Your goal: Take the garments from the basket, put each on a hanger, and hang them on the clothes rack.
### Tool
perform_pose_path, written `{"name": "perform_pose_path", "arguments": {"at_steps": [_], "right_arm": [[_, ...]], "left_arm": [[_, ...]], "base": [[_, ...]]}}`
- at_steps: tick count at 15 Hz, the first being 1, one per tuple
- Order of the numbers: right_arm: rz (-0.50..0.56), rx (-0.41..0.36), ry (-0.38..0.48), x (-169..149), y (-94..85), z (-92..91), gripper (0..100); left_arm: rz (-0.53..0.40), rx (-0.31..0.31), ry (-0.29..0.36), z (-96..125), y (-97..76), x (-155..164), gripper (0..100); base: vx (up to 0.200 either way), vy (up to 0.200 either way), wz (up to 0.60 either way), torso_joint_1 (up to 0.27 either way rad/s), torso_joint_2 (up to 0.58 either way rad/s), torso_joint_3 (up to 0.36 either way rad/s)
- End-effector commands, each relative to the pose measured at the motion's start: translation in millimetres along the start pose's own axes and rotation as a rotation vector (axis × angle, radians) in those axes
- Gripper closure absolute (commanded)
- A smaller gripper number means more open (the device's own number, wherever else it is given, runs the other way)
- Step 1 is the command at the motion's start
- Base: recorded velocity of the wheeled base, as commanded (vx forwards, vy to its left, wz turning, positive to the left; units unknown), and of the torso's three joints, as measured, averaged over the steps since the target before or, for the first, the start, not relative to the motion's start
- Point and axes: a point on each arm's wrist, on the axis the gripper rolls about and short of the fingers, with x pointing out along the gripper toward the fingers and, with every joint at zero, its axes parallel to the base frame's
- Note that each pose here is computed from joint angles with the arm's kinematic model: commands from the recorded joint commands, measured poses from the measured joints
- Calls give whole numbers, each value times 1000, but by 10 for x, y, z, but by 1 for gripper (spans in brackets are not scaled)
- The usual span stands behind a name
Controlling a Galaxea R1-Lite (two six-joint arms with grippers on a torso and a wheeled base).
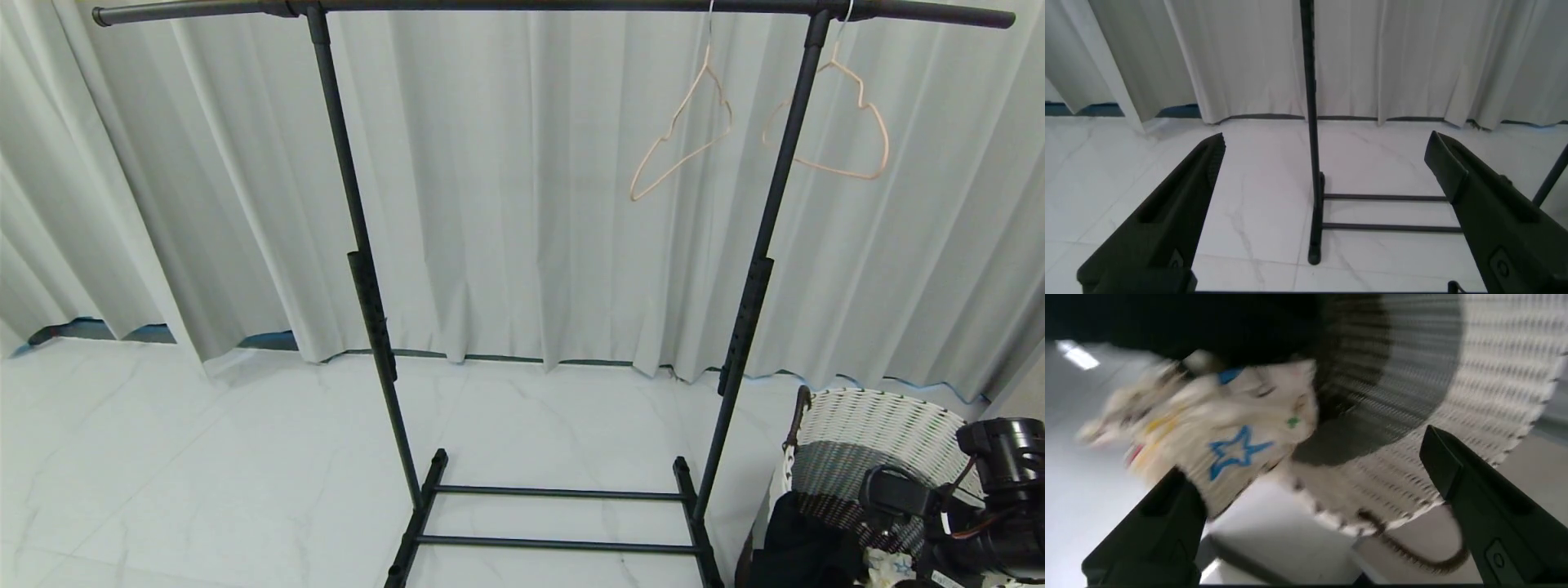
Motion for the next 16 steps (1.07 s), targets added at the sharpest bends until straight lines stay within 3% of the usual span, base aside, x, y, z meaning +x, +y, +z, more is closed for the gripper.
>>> {"name": "perform_pose_path", "arguments": {"at_steps": [1,2,5,7,11,13,16], "right_arm": [[13,9,15,154,8,-32,0],[2,13,10,170,-6,-33,100],[-40,36,-34,56,-61,-1,100],[-101,94,-64,-141,-92,-16,100],[-245,135,-98,-1010,-19,-93,100],[-235,137,-90,-1515,-2,-98,100],[-227,212,-95,-2207,45,-113,100]], "left_arm": [[1,0,0,0,0,0,0],[1,0,0,0,0,0,0],[1,0,0,0,0,0,0],[1,0,0,0,0,0,0],[1,-2,0,0,0,0,0],[1,-3,0,0,0,0,0],[1,0,0,0,0,0,0]], "base": [[0,0,0,0,0,0],[0,0,0,0,0,0],[0,0,0,0,0,0],[0,0,0,0,0,0],[0,0,0,0,0,0],[0,0,0,0,0,0],[0,0,0,0,0,0]]}}
